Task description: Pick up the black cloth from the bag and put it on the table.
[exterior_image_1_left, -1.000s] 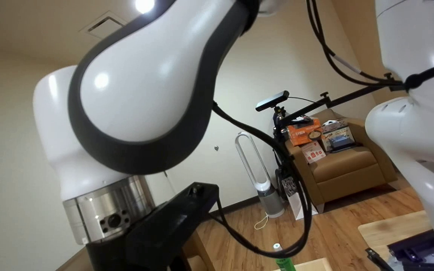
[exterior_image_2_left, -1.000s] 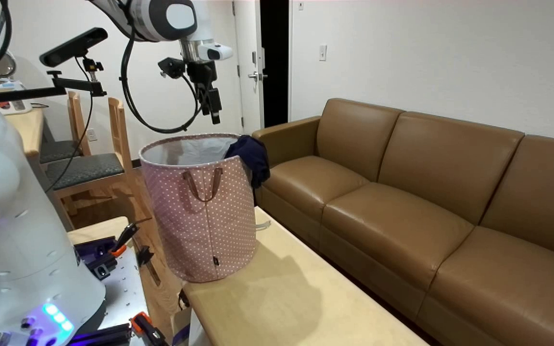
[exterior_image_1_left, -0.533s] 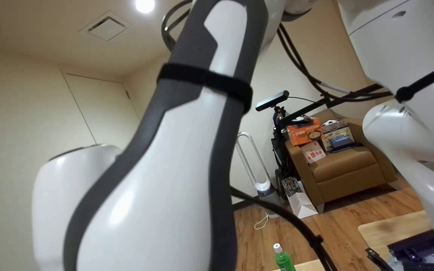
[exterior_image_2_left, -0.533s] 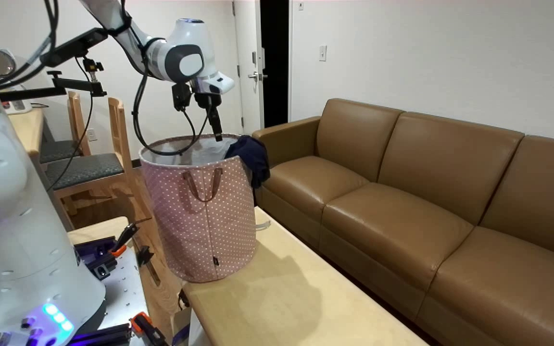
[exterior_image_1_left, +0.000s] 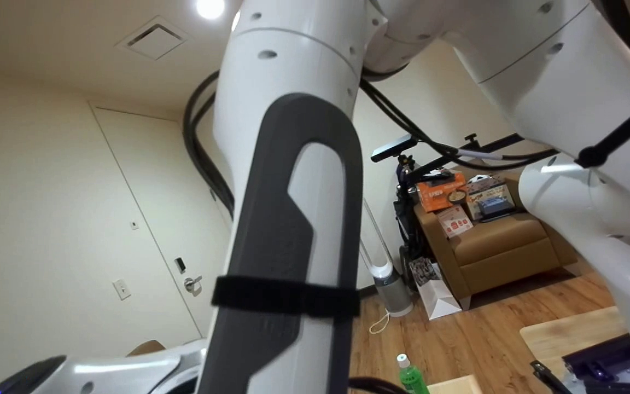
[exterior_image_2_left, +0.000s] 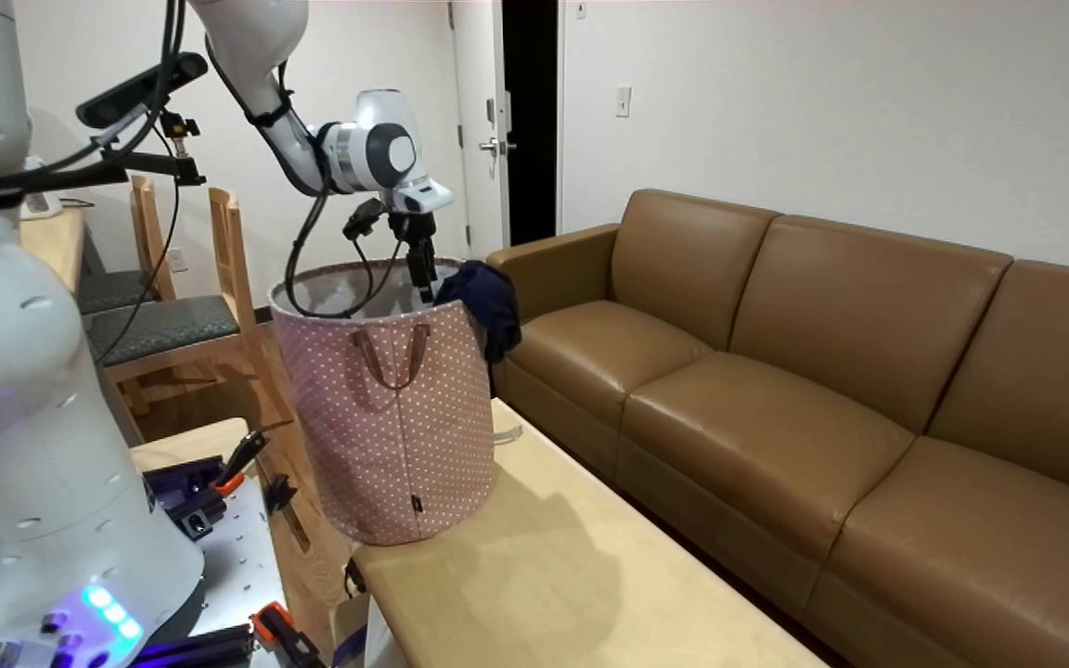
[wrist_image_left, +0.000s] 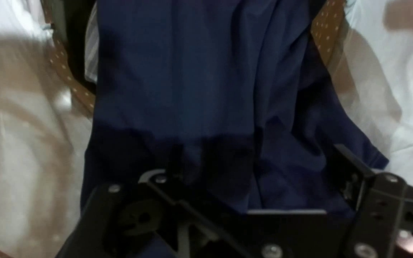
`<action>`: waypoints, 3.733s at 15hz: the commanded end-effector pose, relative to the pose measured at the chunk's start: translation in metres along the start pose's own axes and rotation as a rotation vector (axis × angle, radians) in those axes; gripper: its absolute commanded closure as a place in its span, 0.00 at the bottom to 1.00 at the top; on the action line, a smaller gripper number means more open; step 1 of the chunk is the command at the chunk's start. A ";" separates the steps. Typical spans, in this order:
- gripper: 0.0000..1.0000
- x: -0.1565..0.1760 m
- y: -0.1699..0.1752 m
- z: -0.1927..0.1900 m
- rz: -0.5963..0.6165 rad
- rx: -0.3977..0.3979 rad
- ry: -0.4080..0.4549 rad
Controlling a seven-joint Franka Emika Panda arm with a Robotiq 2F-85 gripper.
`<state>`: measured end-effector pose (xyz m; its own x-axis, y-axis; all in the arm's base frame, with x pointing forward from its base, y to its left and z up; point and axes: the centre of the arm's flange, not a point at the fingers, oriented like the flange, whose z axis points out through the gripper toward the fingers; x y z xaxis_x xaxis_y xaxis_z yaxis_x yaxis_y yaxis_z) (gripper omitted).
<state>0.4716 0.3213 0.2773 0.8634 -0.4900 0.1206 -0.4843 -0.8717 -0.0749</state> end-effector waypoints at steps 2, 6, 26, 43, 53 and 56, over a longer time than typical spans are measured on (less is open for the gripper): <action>0.00 -0.006 -0.044 0.039 0.105 -0.065 -0.020; 0.00 -0.008 -0.049 0.069 0.157 -0.165 -0.030; 0.94 0.019 -0.041 0.061 0.124 -0.259 0.002; 0.79 0.014 0.021 -0.112 -0.076 -0.037 0.112; 0.02 0.021 -0.013 -0.042 0.034 -0.070 0.176; 0.00 0.018 -0.025 -0.006 0.078 -0.072 0.155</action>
<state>0.4809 0.3152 0.3188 0.8218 -0.5059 0.2621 -0.5223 -0.8527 -0.0080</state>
